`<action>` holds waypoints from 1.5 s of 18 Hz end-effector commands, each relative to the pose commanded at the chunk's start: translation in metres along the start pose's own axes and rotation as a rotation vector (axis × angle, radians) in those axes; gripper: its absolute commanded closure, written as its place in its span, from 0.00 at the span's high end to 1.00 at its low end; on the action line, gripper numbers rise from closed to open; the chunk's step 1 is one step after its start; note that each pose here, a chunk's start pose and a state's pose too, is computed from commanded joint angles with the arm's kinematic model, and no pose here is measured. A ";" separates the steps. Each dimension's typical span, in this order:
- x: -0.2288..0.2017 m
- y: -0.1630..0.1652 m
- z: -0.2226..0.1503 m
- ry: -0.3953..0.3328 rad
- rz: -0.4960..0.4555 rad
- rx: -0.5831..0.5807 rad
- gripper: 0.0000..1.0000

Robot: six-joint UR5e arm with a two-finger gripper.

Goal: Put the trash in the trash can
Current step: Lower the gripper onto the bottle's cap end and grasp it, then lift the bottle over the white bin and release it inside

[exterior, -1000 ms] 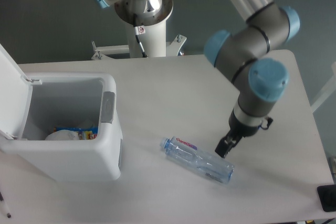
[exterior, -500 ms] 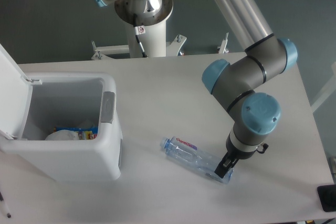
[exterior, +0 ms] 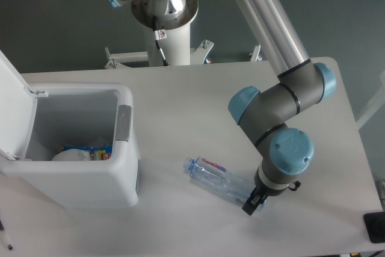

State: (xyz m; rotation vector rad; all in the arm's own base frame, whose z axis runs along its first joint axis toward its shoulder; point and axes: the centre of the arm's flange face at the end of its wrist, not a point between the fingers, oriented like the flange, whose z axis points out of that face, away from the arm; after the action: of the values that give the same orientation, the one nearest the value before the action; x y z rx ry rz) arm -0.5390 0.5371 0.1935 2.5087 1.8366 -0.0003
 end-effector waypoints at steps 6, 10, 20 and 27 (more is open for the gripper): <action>0.003 -0.004 0.000 0.003 0.000 0.005 0.61; 0.004 -0.008 -0.007 0.009 0.001 0.020 0.47; 0.017 -0.042 -0.152 0.191 0.034 0.300 0.43; 0.042 -0.014 -0.292 0.538 0.414 0.645 0.43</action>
State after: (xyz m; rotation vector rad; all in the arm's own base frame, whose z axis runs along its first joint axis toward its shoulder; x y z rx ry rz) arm -0.5450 0.5894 0.4838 3.6071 1.5846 0.1231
